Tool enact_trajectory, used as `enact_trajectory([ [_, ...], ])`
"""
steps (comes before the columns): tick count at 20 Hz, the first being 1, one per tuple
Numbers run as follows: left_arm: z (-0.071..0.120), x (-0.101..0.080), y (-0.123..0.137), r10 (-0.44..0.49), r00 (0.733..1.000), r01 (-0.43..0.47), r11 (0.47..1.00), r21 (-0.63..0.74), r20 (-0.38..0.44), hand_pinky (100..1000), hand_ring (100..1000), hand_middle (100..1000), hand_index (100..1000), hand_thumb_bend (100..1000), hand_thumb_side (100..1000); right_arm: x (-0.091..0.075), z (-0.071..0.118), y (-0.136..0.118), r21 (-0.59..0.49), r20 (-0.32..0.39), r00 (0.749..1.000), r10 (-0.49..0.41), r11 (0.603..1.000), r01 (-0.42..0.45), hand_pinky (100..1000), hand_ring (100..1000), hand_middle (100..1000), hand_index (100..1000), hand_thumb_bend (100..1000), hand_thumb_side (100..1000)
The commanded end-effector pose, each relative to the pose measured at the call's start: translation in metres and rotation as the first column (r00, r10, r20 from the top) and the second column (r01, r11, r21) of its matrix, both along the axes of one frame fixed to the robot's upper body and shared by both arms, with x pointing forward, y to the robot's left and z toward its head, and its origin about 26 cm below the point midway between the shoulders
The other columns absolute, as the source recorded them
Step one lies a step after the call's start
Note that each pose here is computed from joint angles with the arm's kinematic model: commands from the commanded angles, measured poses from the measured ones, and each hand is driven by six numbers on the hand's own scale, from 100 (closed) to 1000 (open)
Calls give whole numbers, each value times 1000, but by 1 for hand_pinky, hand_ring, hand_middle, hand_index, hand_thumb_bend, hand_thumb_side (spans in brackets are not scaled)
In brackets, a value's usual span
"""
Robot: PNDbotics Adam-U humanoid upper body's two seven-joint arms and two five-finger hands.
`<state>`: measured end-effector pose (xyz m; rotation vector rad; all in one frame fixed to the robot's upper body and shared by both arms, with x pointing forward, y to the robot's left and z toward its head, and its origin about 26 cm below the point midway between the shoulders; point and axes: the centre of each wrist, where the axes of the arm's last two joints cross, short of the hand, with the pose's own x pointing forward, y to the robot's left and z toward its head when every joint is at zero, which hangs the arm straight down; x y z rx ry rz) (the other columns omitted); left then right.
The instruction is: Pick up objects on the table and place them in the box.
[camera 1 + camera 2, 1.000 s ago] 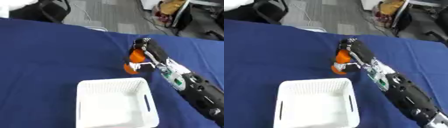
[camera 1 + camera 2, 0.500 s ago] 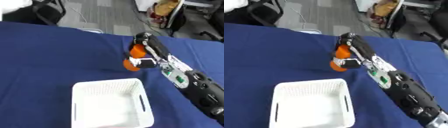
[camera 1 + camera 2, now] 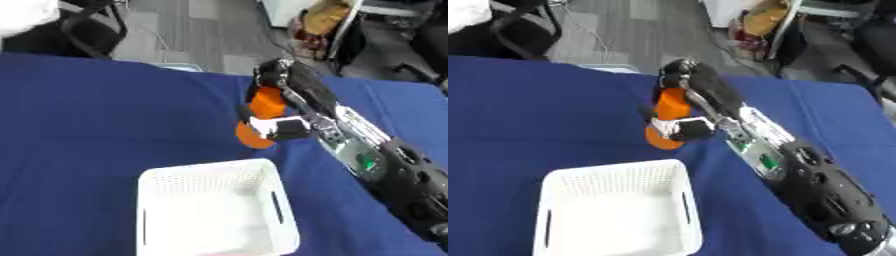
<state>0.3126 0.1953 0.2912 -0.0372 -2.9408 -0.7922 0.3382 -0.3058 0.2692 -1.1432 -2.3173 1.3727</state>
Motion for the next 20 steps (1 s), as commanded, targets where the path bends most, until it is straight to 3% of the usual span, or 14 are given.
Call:
enact_trajectory([
  [1, 7, -3, 4, 10, 999, -11, 1000, 7, 33, 900, 801, 880, 862, 171, 930, -19, 18, 13, -42, 34, 998, 56, 998, -55, 100, 100, 100, 100, 108, 679],
  [7, 6, -3, 4, 13, 999, -13, 1000, 5, 35, 899, 801, 880, 861, 171, 929, -38, 23, 35, -46, 30, 988, 150, 988, -149, 100, 100, 100, 100, 113, 679],
  [20, 9, -4, -1, -13, 999, 12, 1000, 6, 40, 899, 801, 880, 860, 171, 928, -36, 13, 58, -1, -24, 961, 274, 962, -274, 100, 100, 100, 102, 145, 693],
])
